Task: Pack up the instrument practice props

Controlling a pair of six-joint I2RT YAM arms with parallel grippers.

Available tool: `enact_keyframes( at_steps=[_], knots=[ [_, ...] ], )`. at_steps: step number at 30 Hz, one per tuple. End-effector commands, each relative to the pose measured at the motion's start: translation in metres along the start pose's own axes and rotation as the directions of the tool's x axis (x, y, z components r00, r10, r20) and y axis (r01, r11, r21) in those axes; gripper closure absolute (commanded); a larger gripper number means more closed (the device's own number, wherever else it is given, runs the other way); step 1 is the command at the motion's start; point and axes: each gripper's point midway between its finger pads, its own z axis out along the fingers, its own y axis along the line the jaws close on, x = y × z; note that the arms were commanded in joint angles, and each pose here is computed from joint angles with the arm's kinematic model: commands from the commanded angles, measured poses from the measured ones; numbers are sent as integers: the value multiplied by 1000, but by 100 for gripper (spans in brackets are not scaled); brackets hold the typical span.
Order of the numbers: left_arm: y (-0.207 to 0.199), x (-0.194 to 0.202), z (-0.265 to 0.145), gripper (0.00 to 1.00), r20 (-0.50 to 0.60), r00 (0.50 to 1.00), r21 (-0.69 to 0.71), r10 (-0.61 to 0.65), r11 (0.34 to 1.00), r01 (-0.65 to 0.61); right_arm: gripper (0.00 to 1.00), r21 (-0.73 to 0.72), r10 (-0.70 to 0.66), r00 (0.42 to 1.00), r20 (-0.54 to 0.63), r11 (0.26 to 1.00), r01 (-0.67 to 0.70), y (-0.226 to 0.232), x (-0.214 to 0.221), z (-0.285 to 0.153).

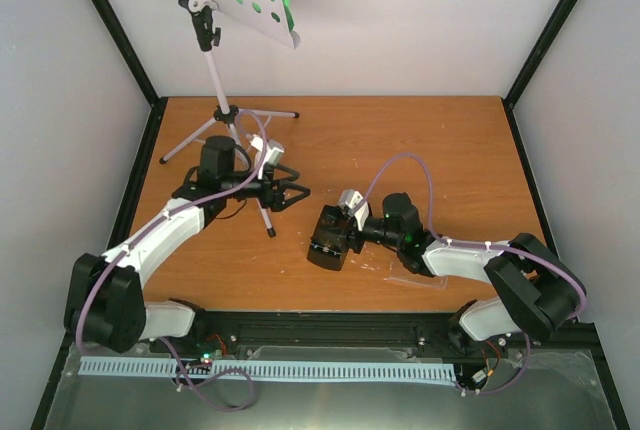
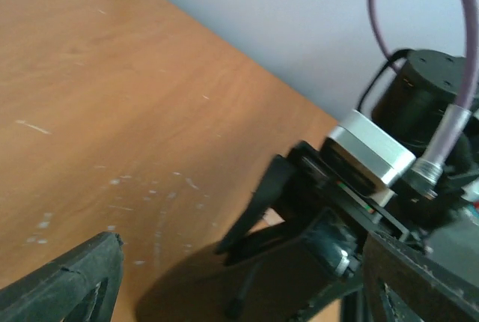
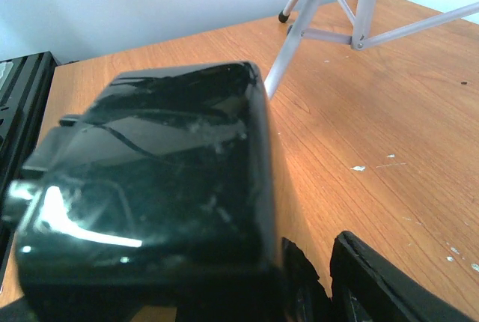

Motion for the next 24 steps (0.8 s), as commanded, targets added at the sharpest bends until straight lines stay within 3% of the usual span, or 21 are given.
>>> enact_keyframes(
  at_steps=[1, 10, 24],
  knots=[
    [-34, 7, 14, 14, -26, 999, 203, 35, 979, -29, 36, -9, 13, 1000, 7, 1000, -13, 1, 1, -1],
    [-59, 28, 34, 25, -105, 994, 318, 27, 948, 8, 35, 7, 21, 1000, 2, 1000, -21, -4, -3, 1],
    [-65, 31, 35, 29, -115, 993, 356, 18, 934, 24, 33, 29, 41, 999, -7, 999, -41, -13, -8, 6]
  ],
)
